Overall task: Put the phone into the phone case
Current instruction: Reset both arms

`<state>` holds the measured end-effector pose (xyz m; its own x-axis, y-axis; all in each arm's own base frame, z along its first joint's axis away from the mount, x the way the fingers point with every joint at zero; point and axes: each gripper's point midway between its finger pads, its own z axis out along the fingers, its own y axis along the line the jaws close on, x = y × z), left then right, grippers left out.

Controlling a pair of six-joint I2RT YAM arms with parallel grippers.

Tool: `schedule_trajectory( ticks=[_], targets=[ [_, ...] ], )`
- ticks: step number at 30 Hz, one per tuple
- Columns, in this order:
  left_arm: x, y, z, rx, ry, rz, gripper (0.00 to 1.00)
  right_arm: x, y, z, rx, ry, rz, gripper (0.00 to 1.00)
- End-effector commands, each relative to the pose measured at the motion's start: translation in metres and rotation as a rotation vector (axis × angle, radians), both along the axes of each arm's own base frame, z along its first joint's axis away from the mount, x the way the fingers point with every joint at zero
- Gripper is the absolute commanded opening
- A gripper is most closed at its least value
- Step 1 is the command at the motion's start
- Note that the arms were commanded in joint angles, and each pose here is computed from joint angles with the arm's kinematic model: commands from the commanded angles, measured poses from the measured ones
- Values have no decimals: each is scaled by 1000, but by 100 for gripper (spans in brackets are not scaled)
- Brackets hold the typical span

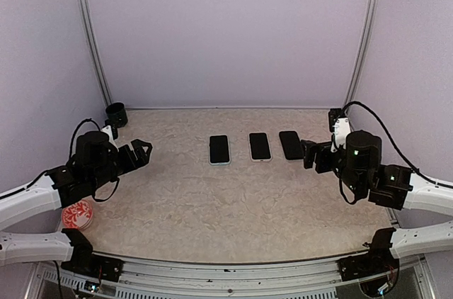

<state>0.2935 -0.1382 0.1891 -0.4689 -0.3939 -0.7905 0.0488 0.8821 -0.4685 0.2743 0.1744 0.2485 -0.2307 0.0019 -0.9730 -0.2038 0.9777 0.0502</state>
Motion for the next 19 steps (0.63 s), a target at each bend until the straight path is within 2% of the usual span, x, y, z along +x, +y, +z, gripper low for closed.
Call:
schedule_trajectory(
  ticks=[1,19],
  targets=[
    [4,5,14,55,-61,29,99,-5,-24,4,-4,-34,-77,99],
    [12,7,13,125,-55,53,99,-18,-43,22,20,-120,-75,99]
  ],
)
